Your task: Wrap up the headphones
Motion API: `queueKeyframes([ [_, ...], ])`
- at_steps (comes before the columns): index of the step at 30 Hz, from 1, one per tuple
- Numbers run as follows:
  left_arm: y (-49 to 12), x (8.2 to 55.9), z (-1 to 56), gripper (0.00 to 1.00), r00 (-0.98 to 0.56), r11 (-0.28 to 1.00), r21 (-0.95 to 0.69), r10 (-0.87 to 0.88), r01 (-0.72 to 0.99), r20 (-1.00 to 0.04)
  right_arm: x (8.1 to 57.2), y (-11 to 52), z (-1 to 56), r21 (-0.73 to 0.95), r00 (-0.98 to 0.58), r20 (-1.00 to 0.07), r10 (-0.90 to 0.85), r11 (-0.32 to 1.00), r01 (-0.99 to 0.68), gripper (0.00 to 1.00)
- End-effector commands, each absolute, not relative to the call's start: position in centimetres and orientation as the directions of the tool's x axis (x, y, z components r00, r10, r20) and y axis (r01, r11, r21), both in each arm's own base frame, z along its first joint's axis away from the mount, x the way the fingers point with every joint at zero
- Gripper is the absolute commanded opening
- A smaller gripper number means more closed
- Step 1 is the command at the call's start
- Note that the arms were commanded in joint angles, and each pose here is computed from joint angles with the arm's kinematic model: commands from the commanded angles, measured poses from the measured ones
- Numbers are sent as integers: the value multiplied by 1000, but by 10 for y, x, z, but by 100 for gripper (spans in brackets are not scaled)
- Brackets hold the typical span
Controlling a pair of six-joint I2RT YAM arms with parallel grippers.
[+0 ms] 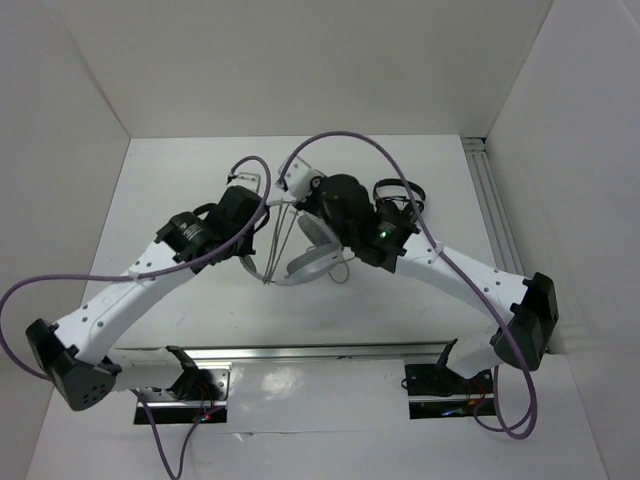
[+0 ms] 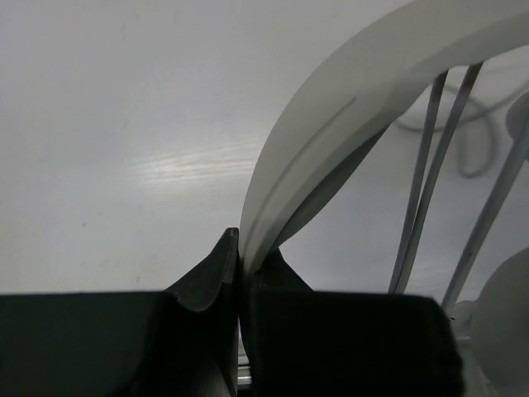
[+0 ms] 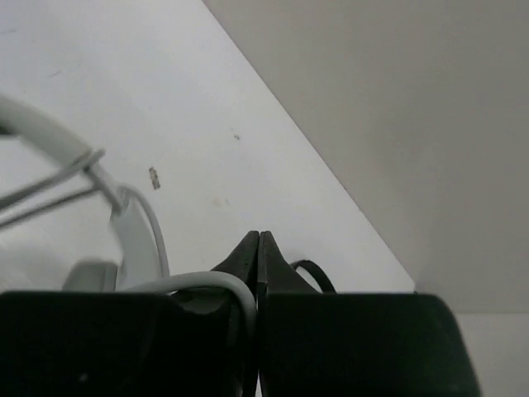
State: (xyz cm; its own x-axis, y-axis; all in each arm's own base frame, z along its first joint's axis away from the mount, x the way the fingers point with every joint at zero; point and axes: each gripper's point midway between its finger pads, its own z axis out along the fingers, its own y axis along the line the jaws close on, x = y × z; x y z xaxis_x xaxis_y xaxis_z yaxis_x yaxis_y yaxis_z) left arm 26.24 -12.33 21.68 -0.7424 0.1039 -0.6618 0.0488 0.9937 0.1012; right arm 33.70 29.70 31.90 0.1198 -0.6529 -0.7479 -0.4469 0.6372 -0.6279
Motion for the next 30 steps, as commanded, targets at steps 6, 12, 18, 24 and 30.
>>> queueKeyframes([
  [6, -151, 205, 275, 0, -652, 940, 6, 241, 340, -719, 399, 271, 424, -362, 246, -930, -272, 790, -494, 10],
  [12, -144, 202, 327, 0, -567, 939, -24, 186, 342, -803, 387, 296, 405, -197, 187, -980, -73, 536, -821, 12],
  [18, -133, 202, 386, 0, -478, 950, -99, 57, 296, -877, 346, 342, 368, 29, 3, -994, 107, 299, -954, 5],
  [24, -138, 193, 447, 0, -362, 903, -228, -89, 364, -928, 329, 390, 332, 187, -159, -953, 257, 91, -978, 18],
  [30, -132, 216, 467, 0, -309, 924, -321, -249, 208, -918, 317, 427, 309, 293, -295, -899, 323, -57, -955, 36],
])
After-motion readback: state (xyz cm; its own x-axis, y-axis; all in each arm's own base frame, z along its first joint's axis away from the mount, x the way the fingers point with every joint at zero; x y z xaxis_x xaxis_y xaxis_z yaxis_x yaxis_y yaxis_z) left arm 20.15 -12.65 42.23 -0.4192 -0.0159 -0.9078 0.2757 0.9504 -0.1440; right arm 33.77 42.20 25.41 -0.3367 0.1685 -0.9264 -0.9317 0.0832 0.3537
